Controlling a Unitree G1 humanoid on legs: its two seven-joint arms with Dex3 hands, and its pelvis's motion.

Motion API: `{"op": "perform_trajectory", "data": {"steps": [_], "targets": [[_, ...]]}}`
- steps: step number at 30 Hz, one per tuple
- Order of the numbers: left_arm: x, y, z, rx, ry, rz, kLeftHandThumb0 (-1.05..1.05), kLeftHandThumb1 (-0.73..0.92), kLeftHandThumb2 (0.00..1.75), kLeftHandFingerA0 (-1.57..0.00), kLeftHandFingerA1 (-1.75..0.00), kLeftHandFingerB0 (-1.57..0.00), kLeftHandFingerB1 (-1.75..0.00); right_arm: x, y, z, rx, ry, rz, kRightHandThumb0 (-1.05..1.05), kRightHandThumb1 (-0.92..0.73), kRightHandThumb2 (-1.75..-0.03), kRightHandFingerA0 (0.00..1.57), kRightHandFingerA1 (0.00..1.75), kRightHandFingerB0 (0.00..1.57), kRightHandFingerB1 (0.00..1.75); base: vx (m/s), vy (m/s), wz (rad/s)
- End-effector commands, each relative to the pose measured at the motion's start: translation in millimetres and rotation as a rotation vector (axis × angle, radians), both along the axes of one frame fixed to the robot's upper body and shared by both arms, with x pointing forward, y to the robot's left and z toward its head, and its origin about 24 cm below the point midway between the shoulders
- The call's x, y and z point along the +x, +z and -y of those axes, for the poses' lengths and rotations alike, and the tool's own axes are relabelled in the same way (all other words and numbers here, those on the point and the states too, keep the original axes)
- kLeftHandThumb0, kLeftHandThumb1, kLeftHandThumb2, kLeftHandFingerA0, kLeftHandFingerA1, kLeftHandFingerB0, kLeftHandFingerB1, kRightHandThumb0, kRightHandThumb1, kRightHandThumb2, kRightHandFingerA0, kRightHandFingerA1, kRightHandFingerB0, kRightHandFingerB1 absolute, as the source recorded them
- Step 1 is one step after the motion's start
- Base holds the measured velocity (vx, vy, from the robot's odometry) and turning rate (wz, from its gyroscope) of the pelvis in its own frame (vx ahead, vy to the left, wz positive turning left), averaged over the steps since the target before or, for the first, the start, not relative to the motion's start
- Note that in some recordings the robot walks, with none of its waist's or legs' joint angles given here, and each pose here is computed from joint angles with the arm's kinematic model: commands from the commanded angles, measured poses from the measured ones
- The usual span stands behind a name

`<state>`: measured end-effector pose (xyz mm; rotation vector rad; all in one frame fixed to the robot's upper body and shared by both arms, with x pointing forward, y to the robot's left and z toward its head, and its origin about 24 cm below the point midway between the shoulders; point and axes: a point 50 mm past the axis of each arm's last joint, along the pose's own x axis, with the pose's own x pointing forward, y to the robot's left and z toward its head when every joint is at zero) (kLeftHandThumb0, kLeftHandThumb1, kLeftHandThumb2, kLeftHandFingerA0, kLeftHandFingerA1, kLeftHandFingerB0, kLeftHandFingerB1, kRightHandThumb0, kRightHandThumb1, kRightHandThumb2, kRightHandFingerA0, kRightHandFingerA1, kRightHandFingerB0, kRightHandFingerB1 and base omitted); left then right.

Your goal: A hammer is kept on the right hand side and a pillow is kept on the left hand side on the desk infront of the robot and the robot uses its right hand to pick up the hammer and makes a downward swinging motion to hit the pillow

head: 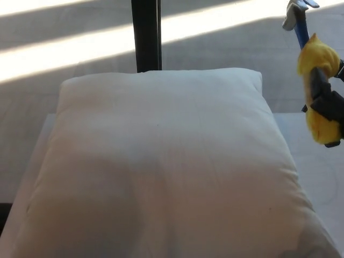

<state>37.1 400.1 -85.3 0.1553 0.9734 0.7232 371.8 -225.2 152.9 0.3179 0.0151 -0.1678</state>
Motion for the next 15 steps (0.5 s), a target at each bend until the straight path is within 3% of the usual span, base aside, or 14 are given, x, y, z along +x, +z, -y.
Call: {"op": "perform_trajectory", "data": {"steps": [1, 2, 3, 4, 7, 8, 10, 13, 15], "targets": [[-2, 5, -6, 0.026, 0.001, 0.004, -0.67, 0.62, 0.59, -0.55, -0.68, -0.66, -0.52, 1, 17, -2, 0.049, 0.016, 0.052, -0.23, -0.62, -1.10, 1.04, 1.75, 0.69, 1.75, 0.00, 0.000, 0.00], [-3, 5, -6, 0.027, 0.001, 0.002, -0.67, 0.62, 0.59, -0.55, -0.68, -0.66, -0.52, 1, 16, -2, 0.051, 0.016, 0.050, -0.23, -0.62, -1.10, 1.04, 1.75, 0.69, 1.75, 0.00, 0.000, 0.00], [-3, 5, -6, 0.015, 0.024, 0.018, -0.64, 0.61, 0.59, -0.73, -0.63, -0.80, -0.52, 21, 85, -63, 0.048, 0.221, 0.178, -0.30, -0.52, -1.24, 1.03, 1.75, 0.68, 1.74, 0.00, 0.000, 0.00], [-1, 5, -7, -0.019, 0.071, 0.067, -0.53, 0.57, 0.57, -0.75, -0.58, -0.76, -0.56, 22, 112, -91, 0.032, 0.314, 0.233, -0.27, -0.53, -1.25, 1.03, 1.75, 0.72, 1.74, 0.00, 0.000, 0.00], [2, 6, -8, -0.044, 0.109, 0.129, -0.53, 0.57, 0.58, -0.84, -0.56, -0.81, -0.57, 21, 92, -91, 0.030, 0.316, 0.189, -0.28, -0.53, -1.30, 1.03, 1.75, 0.71, 1.75, 0.00, 0.000, 0.00], [5, 7, -9, -0.062, 0.146, 0.180, -0.43, 0.52, 0.56, -0.80, -0.58, -0.74, -0.57, 21, 86, -90, 0.024, 0.307, 0.168, -0.26, -0.69, -1.09, 0.98, 1.75, 0.69, 1.75, 0.00, 0.000, 0.00], [12, 9, -10, -0.101, 0.213, 0.270, -0.44, 0.53, 0.56, -0.81, -0.55, -0.76, -0.54, 21, 76, -88, 0.012, 0.296, 0.143, -0.25, -0.67, -1.10, 0.98, 1.75, 0.68, 1.75, 0.00, 0.000, 0.00], [39, 23, -15, -0.082, 0.153, 0.381, -0.47, 0.57, 0.58, -0.76, -0.55, -0.68, -0.47, 19, 64, -84, -0.016, 0.271, 0.103, -0.25, -0.61, -1.19, 1.00, 1.75, 0.74, 1.75, 0.00, 0.000, 0.00], [45, 27, -16, -0.082, 0.141, 0.415, -0.47, 0.56, 0.57, -0.76, -0.54, -0.67, -0.48, 18, 61, -83, -0.017, 0.272, 0.091, -0.26, -0.64, -1.14, 1.00, 1.75, 0.71, 1.75, 0.00, 0.000, 0.09]]}}
